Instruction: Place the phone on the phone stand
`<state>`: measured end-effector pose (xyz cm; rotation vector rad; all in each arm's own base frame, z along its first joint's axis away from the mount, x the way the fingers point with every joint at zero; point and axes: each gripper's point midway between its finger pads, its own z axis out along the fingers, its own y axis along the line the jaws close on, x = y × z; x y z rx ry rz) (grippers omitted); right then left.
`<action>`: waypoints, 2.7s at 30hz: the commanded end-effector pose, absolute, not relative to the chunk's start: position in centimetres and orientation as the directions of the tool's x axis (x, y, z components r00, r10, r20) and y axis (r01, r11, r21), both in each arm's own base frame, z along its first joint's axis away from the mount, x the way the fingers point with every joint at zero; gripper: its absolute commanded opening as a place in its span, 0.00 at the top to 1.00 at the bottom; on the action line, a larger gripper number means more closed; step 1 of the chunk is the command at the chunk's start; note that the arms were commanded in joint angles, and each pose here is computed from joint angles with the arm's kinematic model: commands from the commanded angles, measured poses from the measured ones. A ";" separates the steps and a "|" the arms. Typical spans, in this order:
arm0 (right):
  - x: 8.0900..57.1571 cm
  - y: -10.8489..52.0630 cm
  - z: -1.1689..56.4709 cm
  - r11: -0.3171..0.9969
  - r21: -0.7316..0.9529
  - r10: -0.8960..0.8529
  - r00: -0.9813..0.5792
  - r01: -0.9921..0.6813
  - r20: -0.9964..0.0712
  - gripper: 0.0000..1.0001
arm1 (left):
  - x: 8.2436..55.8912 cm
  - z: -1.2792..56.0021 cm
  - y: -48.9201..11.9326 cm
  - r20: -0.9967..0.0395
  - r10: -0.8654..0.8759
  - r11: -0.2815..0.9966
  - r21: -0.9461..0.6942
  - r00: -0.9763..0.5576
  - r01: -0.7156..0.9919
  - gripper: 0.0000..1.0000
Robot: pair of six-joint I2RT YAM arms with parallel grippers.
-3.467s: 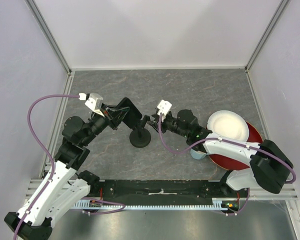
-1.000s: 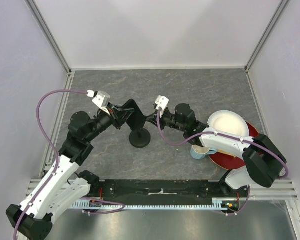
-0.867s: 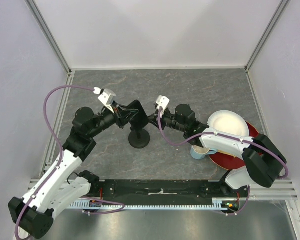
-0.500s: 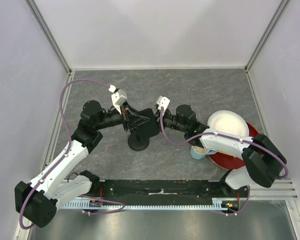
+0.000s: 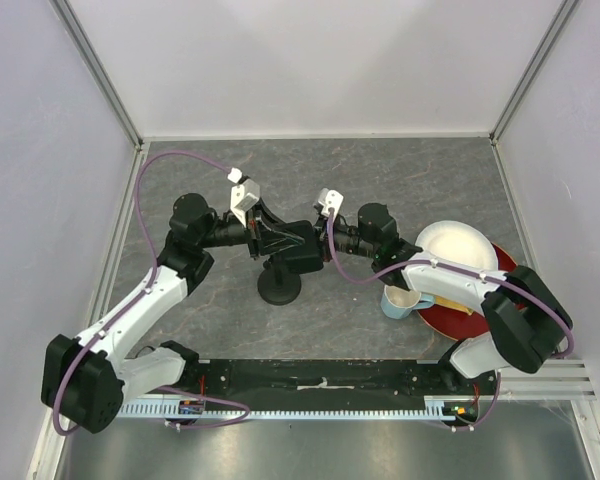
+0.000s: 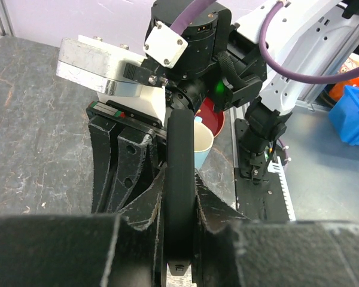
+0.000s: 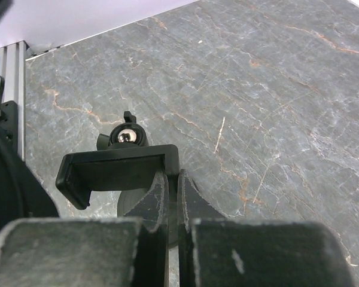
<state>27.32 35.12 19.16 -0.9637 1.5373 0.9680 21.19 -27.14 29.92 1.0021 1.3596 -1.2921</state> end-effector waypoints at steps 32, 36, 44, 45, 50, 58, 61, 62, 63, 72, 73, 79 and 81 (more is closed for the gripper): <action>24.2 37.4 22.1 0.113 0.153 -0.035 -0.158 -0.982 -0.987 1.00 | 26.4 27.3 -26.0 -0.986 -0.138 0.147 -0.117 -0.096 0.982 0.98; 24.3 37.5 21.6 0.114 0.155 -0.060 -0.163 -0.981 -0.985 1.00 | 27.6 26.0 -25.8 -0.989 -0.092 0.179 -0.134 -0.119 0.975 0.98; 26.1 36.7 21.9 0.244 0.145 -0.033 -0.158 -0.959 -0.987 1.00 | 29.3 25.5 -25.1 -0.990 -0.070 0.297 -0.137 -0.121 0.945 0.98; 26.5 36.5 22.1 0.274 0.151 -0.013 -0.161 -0.950 -0.987 1.00 | 29.6 25.9 -25.0 -0.990 -0.069 0.317 -0.137 -0.121 0.939 0.98; 27.4 35.5 22.7 0.401 0.154 0.064 -0.140 -0.903 -0.988 1.00 | 31.3 25.0 -23.2 -0.981 -0.043 0.509 -0.183 -0.187 0.841 0.98; 28.8 34.7 23.2 0.560 0.161 0.118 -0.114 -0.813 -0.986 1.00 | 30.7 23.1 -22.5 -0.959 0.021 0.629 -0.207 -0.282 0.750 0.98; 29.2 34.5 23.0 0.656 0.155 0.117 -0.103 -0.738 -0.988 1.00 | 31.3 21.8 -21.3 -0.922 0.008 0.713 -0.267 -0.388 0.648 0.98; 29.3 34.4 22.4 0.691 0.148 0.100 -0.109 -0.708 -0.989 1.00 | 31.8 21.5 -20.5 -0.914 -0.006 0.756 -0.271 -0.407 0.596 0.98; 29.5 34.3 22.3 0.715 0.140 0.097 -0.101 -0.685 -0.990 1.00 | 31.3 20.5 -20.1 -0.884 -0.003 0.772 -0.300 -0.468 0.561 0.98; 31.3 31.4 20.2 0.926 0.169 0.136 -0.120 -0.339 -0.983 1.00 | 31.4 19.6 -15.4 -0.858 -0.029 0.935 -0.205 -0.513 0.288 0.98; 31.3 31.3 19.8 0.934 0.155 0.120 -0.126 -0.322 -0.985 1.00 | 31.5 19.2 -13.9 -0.862 -0.022 0.967 -0.147 -0.506 0.209 0.98; 30.7 32.9 20.0 0.961 0.065 0.034 -0.118 -0.269 -0.992 1.00 | 31.4 18.5 -11.7 -0.836 0.076 0.997 0.067 -0.544 0.037 0.98; 30.5 33.6 20.6 0.963 0.054 0.025 -0.113 -0.264 -0.993 1.00 | 31.2 18.6 -11.7 -0.818 0.115 0.993 0.114 -0.563 0.036 0.98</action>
